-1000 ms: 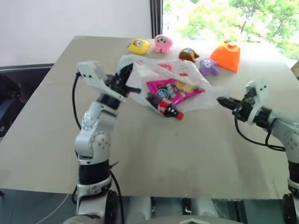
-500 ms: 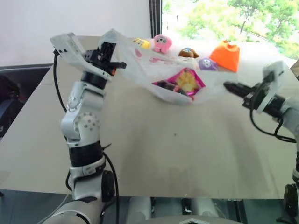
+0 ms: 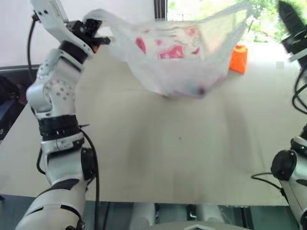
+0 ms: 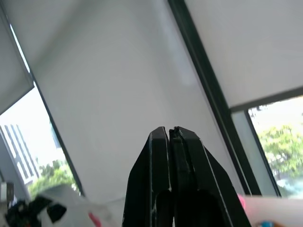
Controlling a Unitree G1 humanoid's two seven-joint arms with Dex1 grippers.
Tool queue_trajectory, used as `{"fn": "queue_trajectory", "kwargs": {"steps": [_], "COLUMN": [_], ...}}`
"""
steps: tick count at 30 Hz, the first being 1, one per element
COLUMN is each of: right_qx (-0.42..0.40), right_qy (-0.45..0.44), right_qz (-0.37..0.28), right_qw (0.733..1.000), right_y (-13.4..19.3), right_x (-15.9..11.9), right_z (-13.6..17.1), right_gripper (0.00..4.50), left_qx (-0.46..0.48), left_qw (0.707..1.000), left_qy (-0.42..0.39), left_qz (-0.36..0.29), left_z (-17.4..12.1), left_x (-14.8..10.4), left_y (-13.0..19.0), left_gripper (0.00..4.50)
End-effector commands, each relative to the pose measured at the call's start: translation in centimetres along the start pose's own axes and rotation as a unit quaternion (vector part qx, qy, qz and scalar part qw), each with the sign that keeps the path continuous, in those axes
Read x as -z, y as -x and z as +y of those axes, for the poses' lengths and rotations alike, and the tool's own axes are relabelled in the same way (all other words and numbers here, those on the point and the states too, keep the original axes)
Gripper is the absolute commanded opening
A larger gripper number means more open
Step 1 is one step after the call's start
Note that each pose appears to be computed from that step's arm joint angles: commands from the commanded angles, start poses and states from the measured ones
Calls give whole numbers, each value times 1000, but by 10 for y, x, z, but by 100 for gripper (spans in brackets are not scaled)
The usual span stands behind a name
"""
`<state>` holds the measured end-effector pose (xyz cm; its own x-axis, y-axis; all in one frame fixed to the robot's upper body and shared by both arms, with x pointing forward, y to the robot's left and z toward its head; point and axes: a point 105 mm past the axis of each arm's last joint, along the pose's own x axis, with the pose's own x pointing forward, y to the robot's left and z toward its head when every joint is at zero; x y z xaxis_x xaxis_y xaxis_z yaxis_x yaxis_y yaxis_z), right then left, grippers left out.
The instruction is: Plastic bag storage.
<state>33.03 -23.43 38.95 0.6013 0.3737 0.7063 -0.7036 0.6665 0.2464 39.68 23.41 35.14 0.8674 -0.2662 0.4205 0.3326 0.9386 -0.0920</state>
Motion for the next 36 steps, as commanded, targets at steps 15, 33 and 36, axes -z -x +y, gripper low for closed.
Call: {"fn": "queue_trajectory", "kwargs": {"steps": [15, 33, 36], "right_qx": [1, 44, 19], "right_qy": [32, 180, 203], "right_qz": [120, 387, 392], "right_qw": [992, 903, 897], "right_y": [36, 197, 213], "right_x": [42, 166, 169], "right_z": [-6, -23, -21], "right_gripper": [244, 450, 450], "left_qx": [152, 111, 95], "left_qw": [978, 944, 944], "left_qy": [-124, -111, -131], "left_qz": [75, 291, 289], "left_z": [-25, 2, -9], "left_x": [27, 130, 157], "left_y": [29, 203, 215], "left_gripper": [55, 442, 442]}}
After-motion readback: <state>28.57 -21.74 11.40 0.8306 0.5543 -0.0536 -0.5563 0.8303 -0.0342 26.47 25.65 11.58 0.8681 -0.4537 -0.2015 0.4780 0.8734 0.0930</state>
